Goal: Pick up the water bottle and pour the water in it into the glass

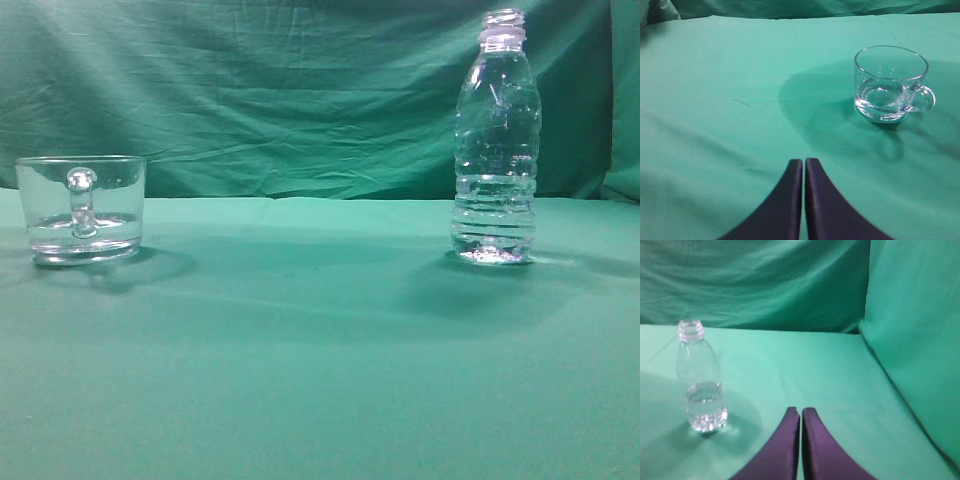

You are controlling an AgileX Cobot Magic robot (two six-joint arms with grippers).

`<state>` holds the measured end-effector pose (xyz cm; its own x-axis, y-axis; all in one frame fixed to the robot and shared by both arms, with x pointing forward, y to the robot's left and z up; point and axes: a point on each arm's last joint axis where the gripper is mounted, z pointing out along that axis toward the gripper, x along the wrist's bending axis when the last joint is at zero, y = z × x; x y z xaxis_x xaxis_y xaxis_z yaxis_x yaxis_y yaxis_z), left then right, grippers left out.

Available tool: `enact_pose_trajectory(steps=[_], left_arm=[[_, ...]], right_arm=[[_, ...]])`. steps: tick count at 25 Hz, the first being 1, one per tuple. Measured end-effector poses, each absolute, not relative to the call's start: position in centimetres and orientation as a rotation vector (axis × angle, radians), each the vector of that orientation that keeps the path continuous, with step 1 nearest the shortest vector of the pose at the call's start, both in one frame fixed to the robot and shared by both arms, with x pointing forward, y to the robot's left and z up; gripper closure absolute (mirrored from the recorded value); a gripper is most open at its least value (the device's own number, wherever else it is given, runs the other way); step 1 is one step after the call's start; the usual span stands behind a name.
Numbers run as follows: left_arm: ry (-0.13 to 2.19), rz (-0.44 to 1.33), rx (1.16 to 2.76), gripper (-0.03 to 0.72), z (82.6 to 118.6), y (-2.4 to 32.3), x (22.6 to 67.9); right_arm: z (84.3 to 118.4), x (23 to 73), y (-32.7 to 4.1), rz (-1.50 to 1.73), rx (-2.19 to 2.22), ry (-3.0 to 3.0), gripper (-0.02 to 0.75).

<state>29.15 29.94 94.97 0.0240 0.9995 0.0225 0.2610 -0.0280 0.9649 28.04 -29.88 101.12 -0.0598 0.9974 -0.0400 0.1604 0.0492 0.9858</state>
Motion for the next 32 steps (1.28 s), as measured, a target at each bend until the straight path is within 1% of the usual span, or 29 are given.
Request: enact_pose_trajectory(steps=[6, 9, 32], left_arm=[[1.373, 1.076, 1.431, 0.688, 95.0, 29.9, 29.1], [1.373, 1.076, 1.431, 0.688, 95.0, 29.9, 29.1], [1.373, 1.076, 1.431, 0.688, 95.0, 29.9, 29.1]], right_arm=[[96.4, 28.9, -29.7, 1.082, 1.349, 1.483, 0.738], [94.7, 29.1, -29.7, 1.061, 1.374, 1.513, 0.738], [94.2, 29.0, -29.6, 1.069, 1.407, 1.524, 0.738]])
